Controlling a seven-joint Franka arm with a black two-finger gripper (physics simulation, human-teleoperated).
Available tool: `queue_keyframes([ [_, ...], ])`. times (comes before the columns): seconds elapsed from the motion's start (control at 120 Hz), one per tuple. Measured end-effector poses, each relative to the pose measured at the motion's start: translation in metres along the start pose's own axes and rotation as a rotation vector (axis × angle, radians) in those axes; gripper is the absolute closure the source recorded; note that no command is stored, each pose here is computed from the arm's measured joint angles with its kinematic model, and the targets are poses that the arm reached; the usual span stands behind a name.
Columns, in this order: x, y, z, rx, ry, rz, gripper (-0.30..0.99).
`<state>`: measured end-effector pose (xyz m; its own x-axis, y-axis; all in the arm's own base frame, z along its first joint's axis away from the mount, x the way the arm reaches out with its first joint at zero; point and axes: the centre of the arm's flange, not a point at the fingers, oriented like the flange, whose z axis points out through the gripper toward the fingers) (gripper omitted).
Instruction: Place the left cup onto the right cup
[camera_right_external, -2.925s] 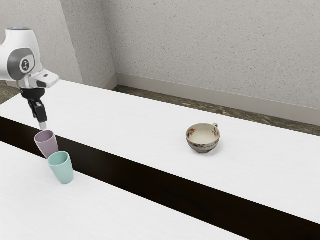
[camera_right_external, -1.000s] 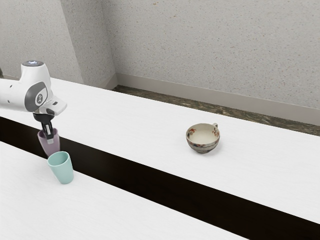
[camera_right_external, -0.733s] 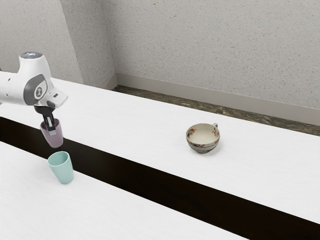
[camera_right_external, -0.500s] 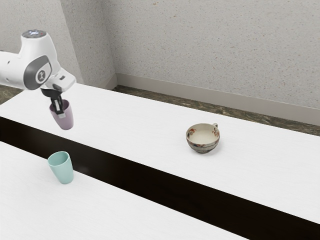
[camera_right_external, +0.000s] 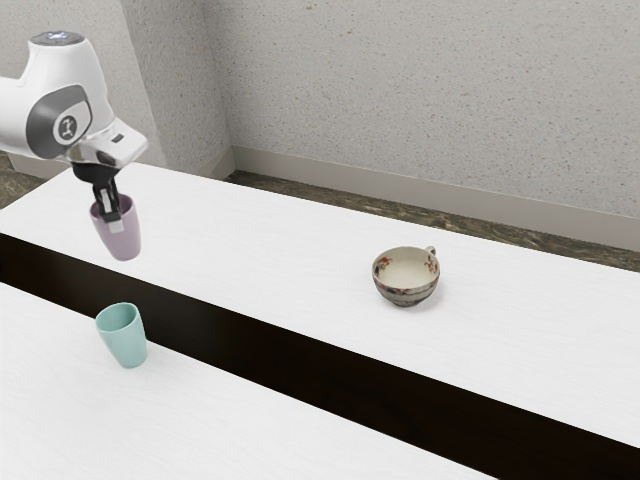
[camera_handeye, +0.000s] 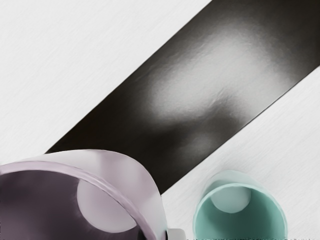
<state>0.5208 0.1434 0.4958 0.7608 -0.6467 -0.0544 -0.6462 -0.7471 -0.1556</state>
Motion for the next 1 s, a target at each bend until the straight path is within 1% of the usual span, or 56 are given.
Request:
queue_keyframes([
  [0.15, 0.019, 0.018, 0.003, -0.023, -0.017, 0.028, 0.79],
  [0.242, 0.026, 0.03, 0.014, -0.047, -0.037, 0.037, 0.79],
  [0.483, 0.013, 0.038, 0.033, -0.086, -0.083, -0.002, 0.79],
  [0.65, 0.005, 0.049, 0.026, -0.085, -0.107, -0.014, 0.79],
  [0.775, 0.001, 0.06, 0.025, -0.095, -0.125, -0.024, 0.79],
  [1.0, -0.011, 0.066, 0.026, -0.114, -0.151, -0.068, 0.79],
])
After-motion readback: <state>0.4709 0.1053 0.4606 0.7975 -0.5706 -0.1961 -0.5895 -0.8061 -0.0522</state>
